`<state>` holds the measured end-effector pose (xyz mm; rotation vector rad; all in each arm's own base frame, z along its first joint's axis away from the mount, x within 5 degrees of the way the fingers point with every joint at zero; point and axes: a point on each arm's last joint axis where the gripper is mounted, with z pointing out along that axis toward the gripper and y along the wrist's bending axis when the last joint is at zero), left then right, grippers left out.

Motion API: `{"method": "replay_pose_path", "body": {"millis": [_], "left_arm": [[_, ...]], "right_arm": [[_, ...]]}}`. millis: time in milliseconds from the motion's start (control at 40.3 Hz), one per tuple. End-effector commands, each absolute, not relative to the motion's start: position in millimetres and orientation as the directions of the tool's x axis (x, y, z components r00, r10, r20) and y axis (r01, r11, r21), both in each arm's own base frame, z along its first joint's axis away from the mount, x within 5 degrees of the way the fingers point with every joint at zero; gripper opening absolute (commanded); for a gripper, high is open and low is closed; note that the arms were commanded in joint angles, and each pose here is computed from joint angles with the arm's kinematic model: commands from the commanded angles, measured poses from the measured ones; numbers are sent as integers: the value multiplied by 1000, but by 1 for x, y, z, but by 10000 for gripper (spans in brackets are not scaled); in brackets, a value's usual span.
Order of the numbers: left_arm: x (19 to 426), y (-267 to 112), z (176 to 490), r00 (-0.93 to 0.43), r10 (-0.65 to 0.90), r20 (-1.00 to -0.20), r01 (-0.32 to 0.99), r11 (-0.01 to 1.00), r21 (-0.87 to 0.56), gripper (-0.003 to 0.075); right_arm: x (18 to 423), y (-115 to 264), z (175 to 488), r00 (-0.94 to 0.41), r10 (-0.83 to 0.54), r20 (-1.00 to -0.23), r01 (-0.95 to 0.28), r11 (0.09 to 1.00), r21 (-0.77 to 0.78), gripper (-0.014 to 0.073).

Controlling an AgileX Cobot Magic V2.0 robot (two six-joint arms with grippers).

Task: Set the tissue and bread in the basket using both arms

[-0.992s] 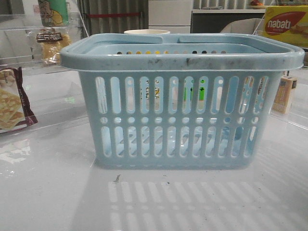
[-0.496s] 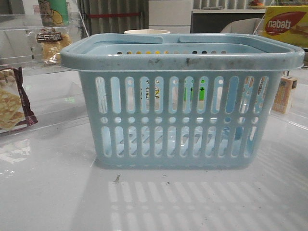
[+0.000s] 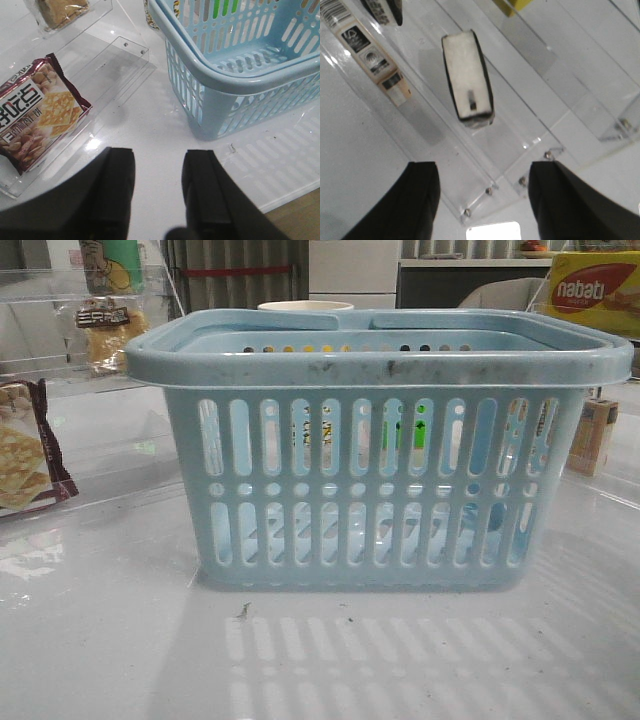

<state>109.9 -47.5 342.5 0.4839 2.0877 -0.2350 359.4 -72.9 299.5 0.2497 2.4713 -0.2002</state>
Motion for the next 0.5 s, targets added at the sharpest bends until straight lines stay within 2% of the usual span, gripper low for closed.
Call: {"method": "replay_pose_path", "body": {"millis": [0,198,372,421,471], "left_arm": [[113,-50,357,-395,208,-895,429,903,21,266],[113,-50,357,-395,208,-895,429,903,21,209],[113,-50,357,-395,208,-895,429,903,21,161],[113,-50,357,-395,208,-895,429,903,21,148],[113,-50,357,-395,208,-895,429,903,21,137]], "right_arm": [[377,-79,322,-701,80,-709,225,968,-114,507],[404,-84,309,-702,69,-709,219,968,-123,484],[408,-85,302,-710,71,-700,218,968,-122,239],[406,-84,304,-711,72,-699,218,968,-123,192],[404,-83,309,-705,70,-706,218,968,-122,181]]}}
